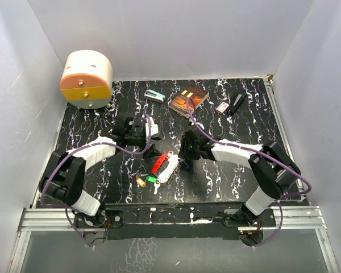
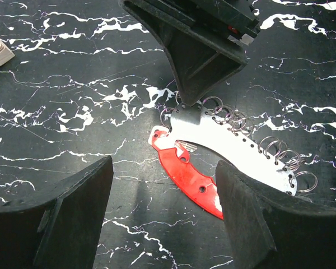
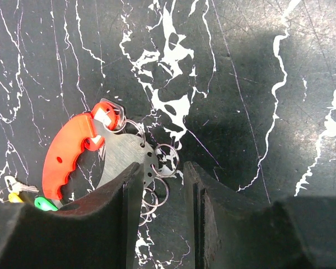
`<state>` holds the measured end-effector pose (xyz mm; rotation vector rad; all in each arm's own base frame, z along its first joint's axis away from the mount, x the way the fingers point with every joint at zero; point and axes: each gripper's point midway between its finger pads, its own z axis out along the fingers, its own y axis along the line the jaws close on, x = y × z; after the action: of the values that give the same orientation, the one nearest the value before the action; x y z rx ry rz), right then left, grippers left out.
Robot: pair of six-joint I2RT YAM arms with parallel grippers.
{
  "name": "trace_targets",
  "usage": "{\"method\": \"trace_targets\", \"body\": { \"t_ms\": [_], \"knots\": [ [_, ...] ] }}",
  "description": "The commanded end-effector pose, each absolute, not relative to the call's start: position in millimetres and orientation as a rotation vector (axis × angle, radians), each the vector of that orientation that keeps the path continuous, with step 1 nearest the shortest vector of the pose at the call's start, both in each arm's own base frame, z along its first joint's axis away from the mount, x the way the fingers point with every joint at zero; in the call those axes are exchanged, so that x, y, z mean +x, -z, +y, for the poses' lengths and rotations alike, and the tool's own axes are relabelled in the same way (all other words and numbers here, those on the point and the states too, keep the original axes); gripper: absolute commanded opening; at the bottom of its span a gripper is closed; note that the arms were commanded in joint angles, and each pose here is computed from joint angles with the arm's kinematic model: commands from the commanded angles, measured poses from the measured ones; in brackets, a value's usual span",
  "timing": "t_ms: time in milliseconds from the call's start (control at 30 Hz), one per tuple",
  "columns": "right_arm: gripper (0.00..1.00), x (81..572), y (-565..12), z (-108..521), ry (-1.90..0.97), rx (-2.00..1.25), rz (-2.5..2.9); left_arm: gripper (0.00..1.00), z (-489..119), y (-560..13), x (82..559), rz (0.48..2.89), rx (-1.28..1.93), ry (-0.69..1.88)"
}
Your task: Put the keys on the keyring
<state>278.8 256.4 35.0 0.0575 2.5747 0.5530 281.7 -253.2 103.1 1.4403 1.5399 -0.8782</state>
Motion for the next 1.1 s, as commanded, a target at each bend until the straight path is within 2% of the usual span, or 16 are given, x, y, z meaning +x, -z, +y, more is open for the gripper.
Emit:
{"method": "trace_targets", "body": {
  "t_ms": [0, 333, 467, 600, 767, 1067],
  "knots": [
    [0.39, 286, -43, 260, -0.601, 0.106, 2.529, 0.72, -254, -113, 277, 1.493, 1.446, 0.892],
    [0.36, 285, -35, 263, -0.641, 0.121, 2.538, 0.83, -255, -115, 278, 1.497, 1.437, 0.896],
    [0.28, 286, -33, 265, -0.648, 0.127, 2.540, 0.88, -255, -114, 278, 1.500, 1.438, 0.895],
    [0.22, 287, -31, 262, -0.638, 0.138, 2.546, 0.90, -256, -115, 280, 1.492, 1.435, 0.895],
    [0.09, 292, -32, 256, -0.602, 0.108, 2.523, 0.91, -256, -117, 281, 1.491, 1.434, 0.889],
    [0.08, 303, -76, 262, -0.683, -0.204, 2.234, 0.91, -267, -143, 284, 1.455, 1.389, 0.969]
  ]
}}
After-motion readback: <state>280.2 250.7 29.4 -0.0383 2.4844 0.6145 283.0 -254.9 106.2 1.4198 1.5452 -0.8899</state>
